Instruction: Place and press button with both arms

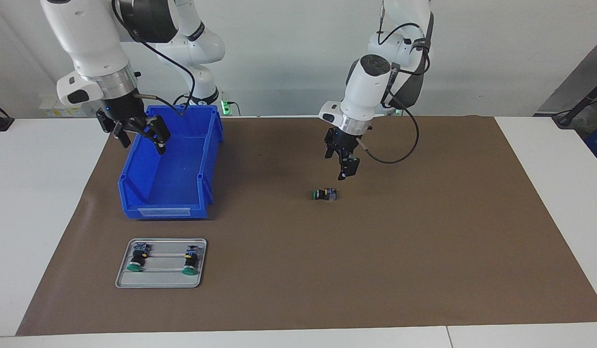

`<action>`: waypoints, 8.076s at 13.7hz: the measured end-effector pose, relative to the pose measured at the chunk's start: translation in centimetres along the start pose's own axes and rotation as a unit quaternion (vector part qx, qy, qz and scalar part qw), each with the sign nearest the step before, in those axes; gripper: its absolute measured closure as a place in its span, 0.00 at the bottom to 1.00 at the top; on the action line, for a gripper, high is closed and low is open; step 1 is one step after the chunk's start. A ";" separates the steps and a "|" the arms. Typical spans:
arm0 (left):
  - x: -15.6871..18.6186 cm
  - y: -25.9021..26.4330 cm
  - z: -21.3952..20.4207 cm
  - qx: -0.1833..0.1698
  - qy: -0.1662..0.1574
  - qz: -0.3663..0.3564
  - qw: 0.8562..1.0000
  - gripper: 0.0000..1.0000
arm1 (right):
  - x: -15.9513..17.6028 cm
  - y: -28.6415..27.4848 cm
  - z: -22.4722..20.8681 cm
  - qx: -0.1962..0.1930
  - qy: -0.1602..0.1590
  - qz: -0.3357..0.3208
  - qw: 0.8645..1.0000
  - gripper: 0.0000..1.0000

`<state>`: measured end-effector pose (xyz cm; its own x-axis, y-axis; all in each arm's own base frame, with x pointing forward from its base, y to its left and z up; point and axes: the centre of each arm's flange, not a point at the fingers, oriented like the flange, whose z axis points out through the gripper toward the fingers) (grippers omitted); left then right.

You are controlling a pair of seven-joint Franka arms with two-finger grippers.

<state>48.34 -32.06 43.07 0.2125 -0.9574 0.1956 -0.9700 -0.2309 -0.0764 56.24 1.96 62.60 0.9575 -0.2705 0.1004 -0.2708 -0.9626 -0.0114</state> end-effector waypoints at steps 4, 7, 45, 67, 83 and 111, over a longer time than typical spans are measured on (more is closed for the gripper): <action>1.7 0.9 3.7 -0.013 -0.019 0.019 1.000 0.00 | -1.2 0.1 1.4 -0.003 -0.015 -0.007 1.000 0.00; 4.6 1.5 6.1 -0.019 -0.023 0.009 1.000 0.00 | -1.7 0.3 1.7 -0.008 -0.032 -0.030 0.999 0.00; 3.5 2.0 14.9 0.002 -0.069 0.033 0.997 0.25 | -3.0 2.2 0.4 -0.028 -0.058 -0.085 0.994 0.00; -2.7 -10.2 1.6 0.013 -0.001 -0.115 0.993 0.61 | -3.0 2.2 0.4 -0.028 -0.058 -0.085 0.994 0.00; -21.8 -8.4 4.0 -0.023 0.318 -0.174 0.932 0.61 | -3.0 2.2 0.4 -0.028 -0.058 -0.085 0.994 0.00; -27.1 0.8 11.2 -0.055 0.550 -0.087 0.829 0.61 | -3.0 2.2 0.4 -0.028 -0.058 -0.085 0.994 0.00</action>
<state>43.15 -8.18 26.78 0.1723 -0.1595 0.9720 -0.9540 -0.2729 0.1243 52.84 0.69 61.86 0.9941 -0.1067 -0.0186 -0.1056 -0.9931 0.0509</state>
